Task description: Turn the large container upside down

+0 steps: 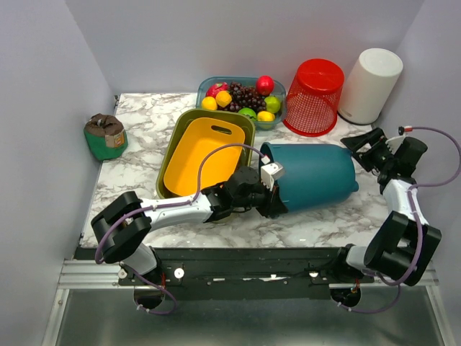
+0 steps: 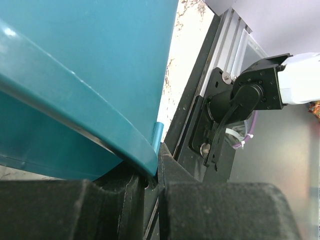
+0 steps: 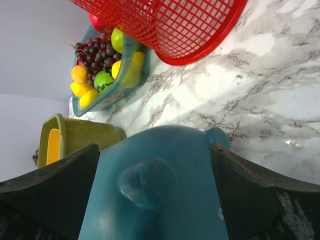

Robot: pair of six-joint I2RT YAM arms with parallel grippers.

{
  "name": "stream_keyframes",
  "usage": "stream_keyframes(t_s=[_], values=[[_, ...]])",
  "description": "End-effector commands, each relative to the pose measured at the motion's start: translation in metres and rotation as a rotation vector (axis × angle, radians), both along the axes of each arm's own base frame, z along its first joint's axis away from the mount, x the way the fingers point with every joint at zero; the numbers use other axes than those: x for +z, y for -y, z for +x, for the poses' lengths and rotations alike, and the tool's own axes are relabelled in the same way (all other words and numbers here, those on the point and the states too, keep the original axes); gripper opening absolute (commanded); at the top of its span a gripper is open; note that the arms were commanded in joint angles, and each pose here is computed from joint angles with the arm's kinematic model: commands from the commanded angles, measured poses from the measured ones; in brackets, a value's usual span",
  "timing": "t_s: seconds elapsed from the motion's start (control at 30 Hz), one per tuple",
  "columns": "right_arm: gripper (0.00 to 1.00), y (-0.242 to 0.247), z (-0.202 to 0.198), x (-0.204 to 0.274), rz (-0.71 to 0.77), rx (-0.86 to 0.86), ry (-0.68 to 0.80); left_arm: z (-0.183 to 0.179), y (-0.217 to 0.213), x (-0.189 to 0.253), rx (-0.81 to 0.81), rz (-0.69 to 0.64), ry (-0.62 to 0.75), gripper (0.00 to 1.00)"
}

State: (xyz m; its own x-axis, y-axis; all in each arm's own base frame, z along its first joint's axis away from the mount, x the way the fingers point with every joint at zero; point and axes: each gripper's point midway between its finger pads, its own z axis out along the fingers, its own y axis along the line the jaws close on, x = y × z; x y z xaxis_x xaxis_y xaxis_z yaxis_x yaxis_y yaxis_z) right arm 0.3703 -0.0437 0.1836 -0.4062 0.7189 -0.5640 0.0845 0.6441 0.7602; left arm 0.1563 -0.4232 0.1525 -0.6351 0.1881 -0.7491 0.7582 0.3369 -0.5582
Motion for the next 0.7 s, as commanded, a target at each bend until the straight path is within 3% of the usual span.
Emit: stream_keyframes(t_s=[0.0,0.13,0.43,0.6,0.67], values=[[1.00,-0.016,-0.010,0.000,0.003,0.011,0.018,-0.023,-0.037,-0.080,0.031,0.278,-0.185,0.00],[0.93,-0.029,-0.014,-0.004,0.018,0.045,0.009,-0.022,-0.036,-0.079,0.027,0.277,-0.180,0.00],[0.46,-0.035,-0.017,0.005,0.010,0.045,0.033,-0.020,-0.034,-0.076,0.024,0.291,-0.166,0.00],[0.28,-0.037,-0.021,0.019,-0.008,0.043,0.068,-0.016,-0.029,-0.070,0.028,0.287,-0.148,0.00],[0.26,-0.037,-0.023,0.023,-0.012,0.039,0.071,-0.014,-0.027,-0.067,0.028,0.279,-0.142,0.02]])
